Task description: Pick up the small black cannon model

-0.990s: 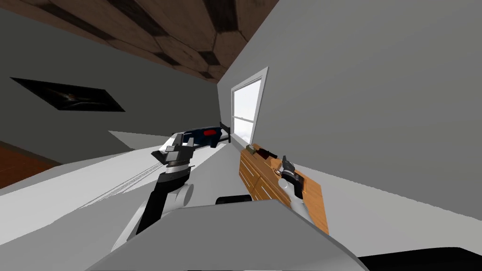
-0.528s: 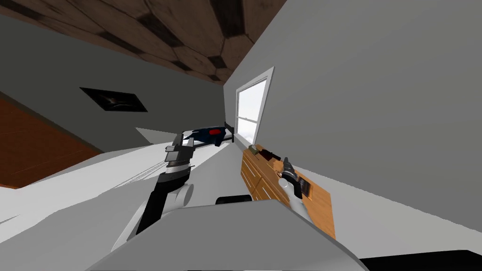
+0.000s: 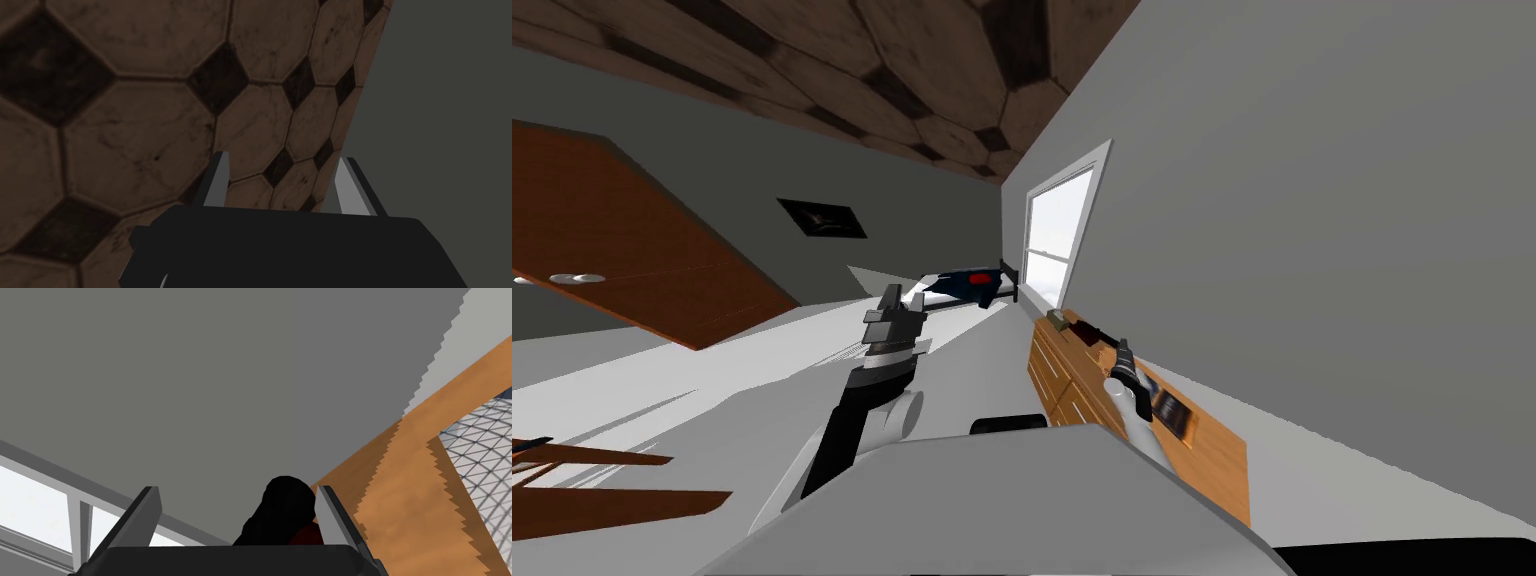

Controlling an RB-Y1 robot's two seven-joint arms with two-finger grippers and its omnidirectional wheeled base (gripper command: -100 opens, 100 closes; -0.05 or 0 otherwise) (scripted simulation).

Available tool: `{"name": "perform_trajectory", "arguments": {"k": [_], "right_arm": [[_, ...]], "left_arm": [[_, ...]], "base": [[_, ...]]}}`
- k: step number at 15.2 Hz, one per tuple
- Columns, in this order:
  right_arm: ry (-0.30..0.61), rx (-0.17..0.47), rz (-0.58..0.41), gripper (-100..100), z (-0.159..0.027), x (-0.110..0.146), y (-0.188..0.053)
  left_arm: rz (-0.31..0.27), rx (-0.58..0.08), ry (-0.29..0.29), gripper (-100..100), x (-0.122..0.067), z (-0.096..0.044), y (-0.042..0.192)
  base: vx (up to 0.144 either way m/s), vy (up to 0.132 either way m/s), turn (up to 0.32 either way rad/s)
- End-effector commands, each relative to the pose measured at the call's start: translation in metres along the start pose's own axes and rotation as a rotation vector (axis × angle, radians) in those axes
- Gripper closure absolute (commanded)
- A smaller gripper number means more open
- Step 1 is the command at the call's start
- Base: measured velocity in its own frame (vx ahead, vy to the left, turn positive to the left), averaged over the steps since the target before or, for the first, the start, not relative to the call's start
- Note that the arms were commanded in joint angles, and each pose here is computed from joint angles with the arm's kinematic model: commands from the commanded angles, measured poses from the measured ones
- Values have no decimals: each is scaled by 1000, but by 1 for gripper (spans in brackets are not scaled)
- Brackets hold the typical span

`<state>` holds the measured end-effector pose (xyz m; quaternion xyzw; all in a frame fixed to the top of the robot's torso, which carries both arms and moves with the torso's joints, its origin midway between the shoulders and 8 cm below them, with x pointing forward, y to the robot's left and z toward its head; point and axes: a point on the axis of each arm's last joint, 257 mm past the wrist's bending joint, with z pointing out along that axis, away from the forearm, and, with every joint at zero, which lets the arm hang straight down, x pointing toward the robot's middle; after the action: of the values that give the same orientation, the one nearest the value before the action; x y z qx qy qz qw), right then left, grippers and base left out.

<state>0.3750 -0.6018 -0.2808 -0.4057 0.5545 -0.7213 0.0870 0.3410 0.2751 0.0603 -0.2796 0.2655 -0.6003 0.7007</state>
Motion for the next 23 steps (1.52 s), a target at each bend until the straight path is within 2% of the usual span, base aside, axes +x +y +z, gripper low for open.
{"name": "perform_trajectory", "arguments": {"k": [1, 3, 4, 6, 9, 11, 12, 13, 17, 20, 21, 22, 23], "right_arm": [[3, -40, 76, -100, 2, -2, 14], [3, -40, 102, -100, 2, -2, 14], [7, -71, 157, -100, 4, -4, 24], [8, -71, 174, -100, 4, -4, 24], [17, -124, 285, -100, 6, -9, 42], [18, -123, 302, -100, 6, -9, 42], [23, -145, 357, -100, 6, -12, 48], [23, -145, 357, -100, 6, -12, 48], [32, -189, 483, -100, 8, -22, 59], [31, -203, 531, -100, 8, -30, 61], [32, -195, 504, -100, 9, -26, 60], [-20, -198, 422, -100, 10, -33, 59], [-37, -197, 396, -100, 10, -37, 58]], "left_arm": [[0, 0, 0, 0, 0, 0, 0], [0, 0, 0, 0, 0, 0, 0], [0, 0, 0, 0, 0, 0, 0], [0, 0, 0, 0, 0, 0, 0], [0, 0, 0, 0, 0, 0, 0], [0, 0, 0, 0, 0, 0, 0], [0, 0, 0, 0, 0, 0, 0], [0, 0, 0, 0, 0, 0, 0], [0, 0, 0, 0, 0, 0, 0], [0, 0, 0, 0, 0, 0, 0], [0, 0, 0, 0, 0, 0, 0], [0, 0, 0, 0, 0, 0, 0], [0, 0, 0, 0, 0, 0, 0]], "base": [[-37, -32, 232], [-35, -40, 159], [-36, -43, 183], [-27, -38, 149], [-26, -40, 229], [-22, -48, 130], [-12, -44, 99], [-14, -48, 167], [-10, -70, 205], [1, -84, 136], [3, -56, 66], [-10, -24, 103], [-18, -15, 123]]}}
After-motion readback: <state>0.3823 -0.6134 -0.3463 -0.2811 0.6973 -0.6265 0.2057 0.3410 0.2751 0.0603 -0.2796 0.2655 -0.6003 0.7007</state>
